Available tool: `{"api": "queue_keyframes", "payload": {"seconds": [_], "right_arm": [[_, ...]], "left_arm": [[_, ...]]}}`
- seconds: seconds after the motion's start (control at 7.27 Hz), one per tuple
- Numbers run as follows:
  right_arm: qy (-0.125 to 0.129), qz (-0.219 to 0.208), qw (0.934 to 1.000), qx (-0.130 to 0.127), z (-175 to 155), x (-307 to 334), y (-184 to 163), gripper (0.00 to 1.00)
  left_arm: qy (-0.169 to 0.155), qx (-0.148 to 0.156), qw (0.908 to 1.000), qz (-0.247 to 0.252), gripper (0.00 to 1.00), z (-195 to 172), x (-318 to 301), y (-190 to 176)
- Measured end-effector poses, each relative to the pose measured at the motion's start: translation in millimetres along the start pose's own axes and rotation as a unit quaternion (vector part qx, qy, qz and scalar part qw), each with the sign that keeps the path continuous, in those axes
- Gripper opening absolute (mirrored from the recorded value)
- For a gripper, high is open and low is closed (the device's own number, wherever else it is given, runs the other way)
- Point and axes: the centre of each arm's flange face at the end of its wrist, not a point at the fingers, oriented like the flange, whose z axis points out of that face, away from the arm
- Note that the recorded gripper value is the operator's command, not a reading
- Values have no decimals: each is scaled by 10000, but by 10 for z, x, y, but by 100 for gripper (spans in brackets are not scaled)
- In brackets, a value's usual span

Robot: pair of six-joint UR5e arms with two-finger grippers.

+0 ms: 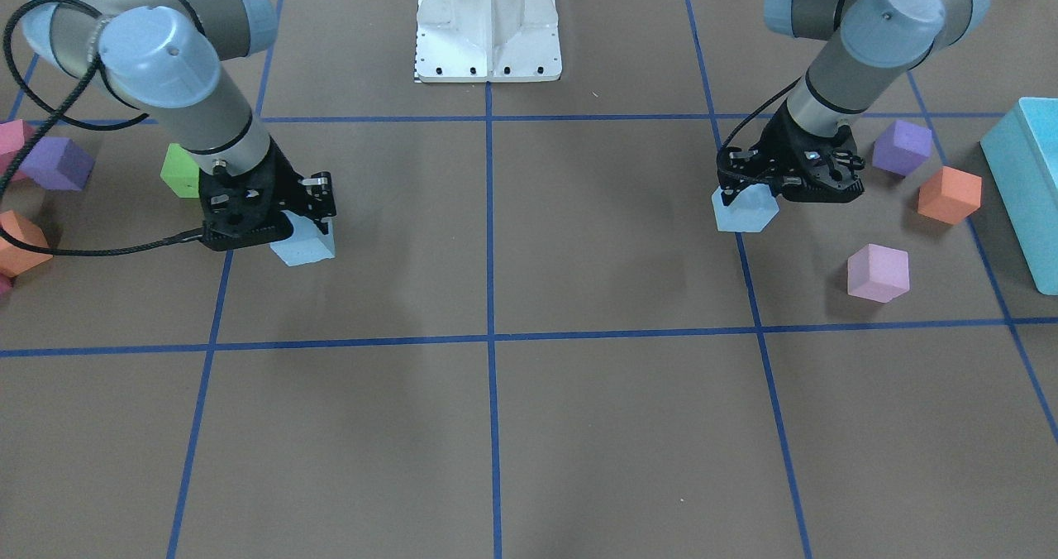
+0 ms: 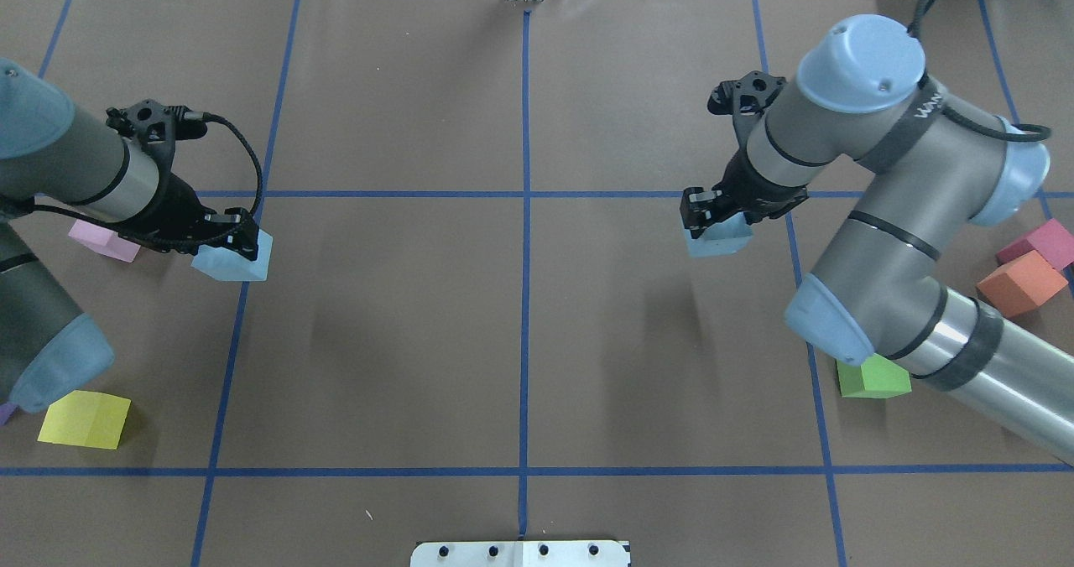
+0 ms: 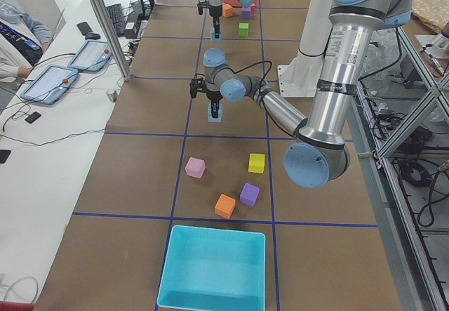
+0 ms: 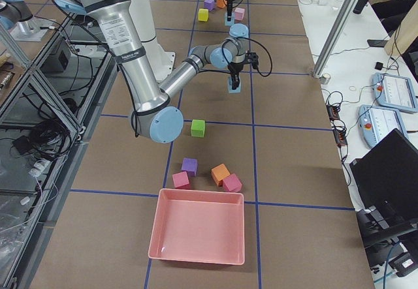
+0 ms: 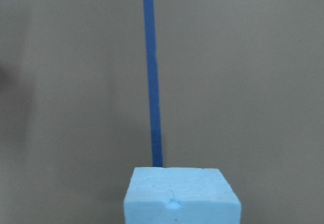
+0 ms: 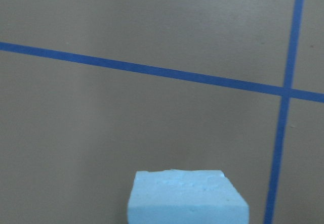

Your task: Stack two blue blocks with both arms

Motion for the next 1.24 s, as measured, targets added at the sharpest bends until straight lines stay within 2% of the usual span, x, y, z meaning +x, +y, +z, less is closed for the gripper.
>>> {"api": "queue_keyframes", "payload": {"seconds": [0.28,0.69,0.96,1.24], "right_arm": [[98,186,9998,66,215,-582,-182,61],[198,471,9985,197,465,-1440,-279,63],[81,607,9975,342,694,-1798,-255,65],[69,620,9971,447,864,-2024,-188,66]], "left_arm": [[-103,-48,9999,-99,55,-203,369,-157],[-154,-76,9997,-152,55,-311,597,-228],[-140,-71,9997,-177,55,-323,652,-250],[-132,-78,9996,-238,55,-370,780,-280]]}}
